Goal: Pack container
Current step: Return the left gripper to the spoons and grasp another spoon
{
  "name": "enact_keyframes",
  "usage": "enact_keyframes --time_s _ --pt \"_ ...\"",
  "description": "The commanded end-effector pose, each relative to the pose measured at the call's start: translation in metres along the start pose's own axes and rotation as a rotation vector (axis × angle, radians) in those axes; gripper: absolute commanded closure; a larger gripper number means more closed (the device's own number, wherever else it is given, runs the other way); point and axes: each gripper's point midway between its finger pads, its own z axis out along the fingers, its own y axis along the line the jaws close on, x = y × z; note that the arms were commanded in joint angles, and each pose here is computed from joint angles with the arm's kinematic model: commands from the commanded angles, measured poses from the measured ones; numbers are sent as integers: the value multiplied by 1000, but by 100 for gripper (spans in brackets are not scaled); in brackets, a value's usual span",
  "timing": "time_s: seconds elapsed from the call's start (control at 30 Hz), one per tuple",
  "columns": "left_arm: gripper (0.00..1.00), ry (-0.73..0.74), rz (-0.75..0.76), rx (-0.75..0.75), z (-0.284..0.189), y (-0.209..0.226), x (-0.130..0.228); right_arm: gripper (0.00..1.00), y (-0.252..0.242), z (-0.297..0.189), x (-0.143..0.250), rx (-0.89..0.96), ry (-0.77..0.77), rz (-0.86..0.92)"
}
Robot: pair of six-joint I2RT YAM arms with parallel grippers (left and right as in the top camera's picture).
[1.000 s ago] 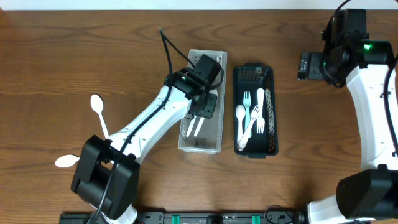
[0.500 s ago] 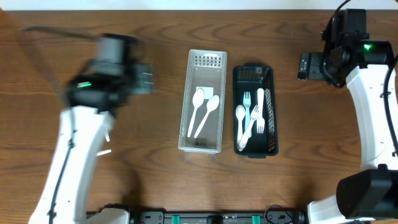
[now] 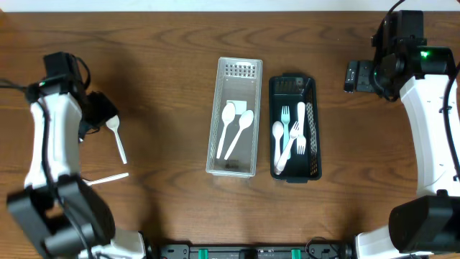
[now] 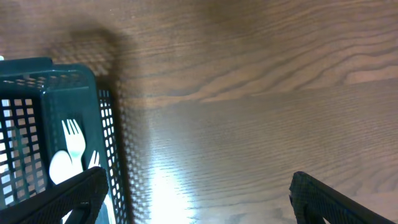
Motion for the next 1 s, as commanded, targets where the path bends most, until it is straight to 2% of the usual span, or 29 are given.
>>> enact_keyframes --time_s 0.0,0.23,0.47,0.77,0.97 --pt "18 87 38 -20 33 -2 9 4 -2 1 1 5 1 -9" --pt "18 207 251 16 81 -13 23 4 -6 1 0 31 0 -15" --pt "18 287 274 68 104 -23 38 3 -6 1 1 32 1 -16" --pt "19 319 278 58 116 -21 43 4 -7 1 1 32 2 -16" --pt "58 337 278 53 114 -19 47 4 -10 1 2 55 5 -17"
